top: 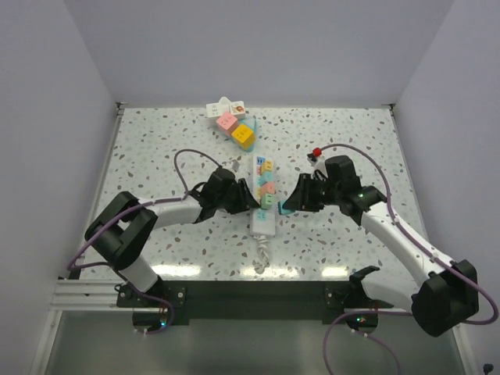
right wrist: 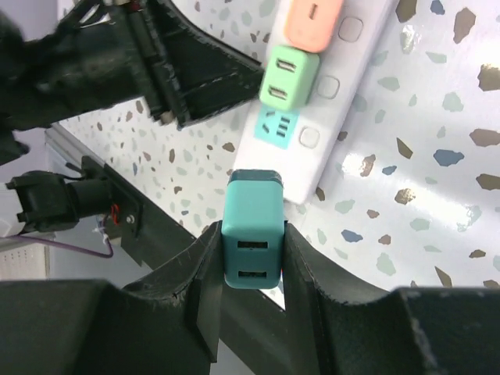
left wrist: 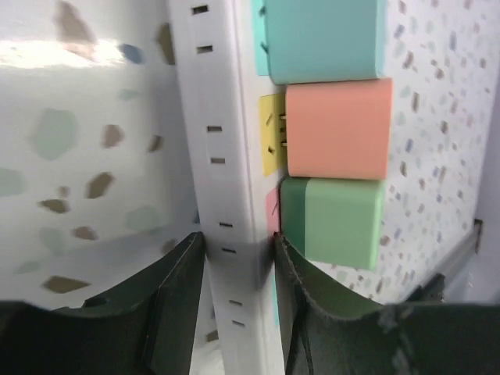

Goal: Pull the plug off the socket

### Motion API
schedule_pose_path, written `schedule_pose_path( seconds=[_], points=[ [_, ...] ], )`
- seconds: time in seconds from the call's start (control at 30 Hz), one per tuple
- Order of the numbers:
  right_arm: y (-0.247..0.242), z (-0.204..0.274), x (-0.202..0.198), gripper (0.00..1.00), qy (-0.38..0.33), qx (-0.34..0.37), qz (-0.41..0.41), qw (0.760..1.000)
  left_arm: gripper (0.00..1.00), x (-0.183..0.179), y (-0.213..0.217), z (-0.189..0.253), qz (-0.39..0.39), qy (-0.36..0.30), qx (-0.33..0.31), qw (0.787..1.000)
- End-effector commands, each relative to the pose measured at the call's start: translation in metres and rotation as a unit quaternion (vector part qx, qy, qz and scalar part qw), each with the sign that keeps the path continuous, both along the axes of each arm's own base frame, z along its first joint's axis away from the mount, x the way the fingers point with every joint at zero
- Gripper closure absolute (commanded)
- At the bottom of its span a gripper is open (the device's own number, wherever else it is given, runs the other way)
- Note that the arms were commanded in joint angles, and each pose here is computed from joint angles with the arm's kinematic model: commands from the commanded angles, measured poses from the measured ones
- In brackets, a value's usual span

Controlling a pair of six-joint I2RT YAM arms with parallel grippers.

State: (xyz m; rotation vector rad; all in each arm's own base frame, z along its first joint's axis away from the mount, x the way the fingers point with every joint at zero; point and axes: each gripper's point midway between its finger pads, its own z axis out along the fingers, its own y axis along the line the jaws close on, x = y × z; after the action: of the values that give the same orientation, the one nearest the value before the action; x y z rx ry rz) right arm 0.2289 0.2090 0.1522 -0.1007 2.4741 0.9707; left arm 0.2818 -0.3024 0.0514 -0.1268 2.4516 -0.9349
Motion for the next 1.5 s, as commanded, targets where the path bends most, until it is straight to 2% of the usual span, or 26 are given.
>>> schedule_pose_path(
  seconds=[0.0,0.13,0.27,0.43,0.6,0.8,0.83,0.87,0.9,1.0,1.03,1.07,1.13,1.27,1.33,1.47],
  points=[
    [-0.011,0.005,-0.011,1.00,0.009,-0.024,0.004,1.000,1.00,0.006,0.048,-0.033,0.051,0.000,0.112,0.992],
    [-0.022,0.003,-0.018,1.00,0.009,-0.040,-0.011,0.999,1.00,0.008,0.046,-0.017,0.048,-0.016,0.101,0.994],
    [-0.049,-0.013,-0.014,1.00,0.013,-0.104,-0.065,0.992,1.00,0.015,0.055,0.013,0.057,-0.047,0.112,0.991],
    [-0.045,-0.059,-0.033,1.00,0.098,-0.124,-0.027,0.987,1.00,0.019,0.076,0.039,0.060,-0.069,0.112,0.990],
    [-0.031,-0.082,-0.033,1.00,0.134,-0.099,-0.015,0.986,1.00,0.012,0.074,0.053,0.038,-0.079,0.093,0.992],
    [-0.036,-0.105,-0.028,1.00,0.175,-0.129,-0.037,0.975,1.00,0.002,0.076,0.060,0.036,-0.081,0.078,0.993],
    [-0.040,-0.105,-0.025,0.93,0.172,-0.139,-0.045,0.974,1.00,0.001,0.077,0.060,0.036,-0.081,0.078,0.993],
    [-0.043,-0.104,-0.025,0.79,0.171,-0.148,-0.050,0.973,1.00,-0.001,0.079,0.058,0.036,-0.079,0.080,0.993],
    [-0.048,-0.105,-0.029,0.49,0.177,-0.161,-0.055,0.969,1.00,-0.002,0.079,0.062,0.038,-0.082,0.077,0.993],
    [-0.068,-0.099,-0.032,0.24,0.173,-0.206,-0.073,0.960,1.00,-0.006,0.081,0.060,0.034,-0.079,0.079,0.993],
    [-0.069,-0.092,-0.030,0.13,0.167,-0.210,-0.076,0.960,1.00,-0.006,0.082,0.059,0.037,-0.079,0.080,0.993],
    [-0.074,-0.085,-0.029,0.08,0.157,-0.218,-0.084,0.960,1.00,-0.008,0.082,0.057,0.033,-0.077,0.081,0.993],
    [-0.076,-0.069,-0.029,0.03,0.146,-0.218,-0.084,0.961,1.00,-0.009,0.083,0.055,0.032,-0.075,0.082,0.993],
    [-0.066,-0.031,-0.013,0.03,0.091,-0.186,-0.079,0.975,1.00,-0.008,0.083,0.054,0.031,-0.077,0.083,0.993],
    [-0.051,-0.020,-0.001,0.04,0.077,-0.161,-0.063,0.982,1.00,-0.007,0.083,0.053,0.034,-0.076,0.086,0.993],
    [-0.030,-0.016,0.025,0.08,0.065,-0.154,-0.054,0.984,1.00,-0.004,0.084,0.049,0.038,-0.067,0.095,0.992]
  ],
)
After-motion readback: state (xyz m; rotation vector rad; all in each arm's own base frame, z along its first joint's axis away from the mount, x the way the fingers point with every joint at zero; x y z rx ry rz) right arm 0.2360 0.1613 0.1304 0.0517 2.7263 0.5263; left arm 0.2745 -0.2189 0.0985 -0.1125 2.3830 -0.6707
